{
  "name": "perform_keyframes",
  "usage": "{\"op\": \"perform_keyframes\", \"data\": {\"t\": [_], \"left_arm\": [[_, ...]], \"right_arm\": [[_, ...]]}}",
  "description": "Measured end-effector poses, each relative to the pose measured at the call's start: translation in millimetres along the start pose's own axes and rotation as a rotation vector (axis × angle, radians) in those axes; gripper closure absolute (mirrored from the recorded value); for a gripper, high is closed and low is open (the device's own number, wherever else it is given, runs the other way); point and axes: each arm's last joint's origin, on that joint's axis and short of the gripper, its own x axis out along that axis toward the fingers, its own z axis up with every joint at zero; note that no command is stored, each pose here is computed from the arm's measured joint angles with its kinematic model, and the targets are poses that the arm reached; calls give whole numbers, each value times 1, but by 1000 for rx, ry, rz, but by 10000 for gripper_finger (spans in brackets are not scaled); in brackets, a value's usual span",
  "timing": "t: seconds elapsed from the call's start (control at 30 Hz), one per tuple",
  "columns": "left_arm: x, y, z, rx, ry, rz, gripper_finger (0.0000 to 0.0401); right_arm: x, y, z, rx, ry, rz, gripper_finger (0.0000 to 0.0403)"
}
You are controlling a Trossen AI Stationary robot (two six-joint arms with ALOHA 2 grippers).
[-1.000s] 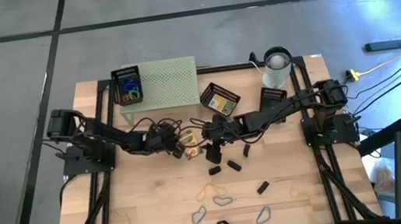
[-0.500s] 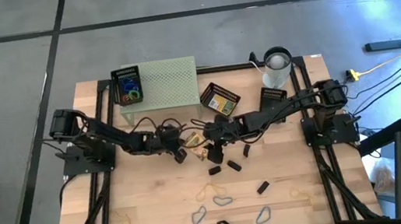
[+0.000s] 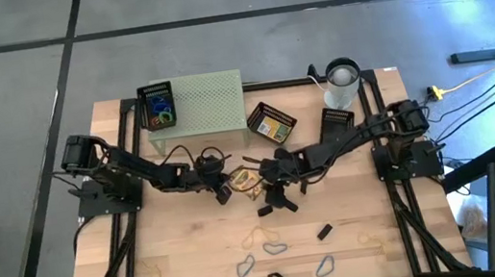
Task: Pick & Place Office Desk Supplies
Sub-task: Put the yellow crayon box into the left black bin
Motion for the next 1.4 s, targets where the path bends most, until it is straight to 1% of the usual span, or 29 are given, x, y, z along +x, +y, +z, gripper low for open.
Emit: {"op": "perform_keyframes", "data": {"t": [0.2, 0.37, 0.5, 0.63, 0.73, 0.93, 1.03, 1.17, 1.23, 1.3, 1.33, 1.4], "left_arm": [[0, 0, 0, -10, -5, 1, 400], [0, -1, 1, -13, -12, -7, 400], [0, -2, 3, -19, -22, -29, 400], [0, -2, 3, -20, -23, -28, 400], [0, -2, 3, -21, -24, -31, 400], [-1, -6, 7, -51, -42, -92, 395], [-1, -7, 7, -54, -45, -96, 376], [-1, -6, 8, -55, -56, -77, 332], [-1, -5, 8, -56, -83, -35, 307], [-1, -2, 8, -68, -107, 30, 283], [0, 0, 7, -86, -108, 57, 272], [1, 3, 5, -148, -87, 78, 253]], "right_arm": [[2, -1, -6, 34, 11, -5, 200], [3, -1, -10, 38, 15, -12, 200], [11, -1, -14, 39, 8, -38, 200], [19, 0, -15, 41, -8, -52, 200], [19, -1, -14, 55, -33, -96, 200], [20, -1, -13, 58, -43, -92, 200], [20, -1, -13, 56, -43, -92, 200], [20, -1, -13, 56, -43, -91, 200], [21, -1, -13, 56, -43, -91, 200], [21, -1, -13, 56, -42, -92, 200], [21, -1, -13, 56, -42, -92, 200], [21, -1, -14, 56, -42, -92, 200]]}}
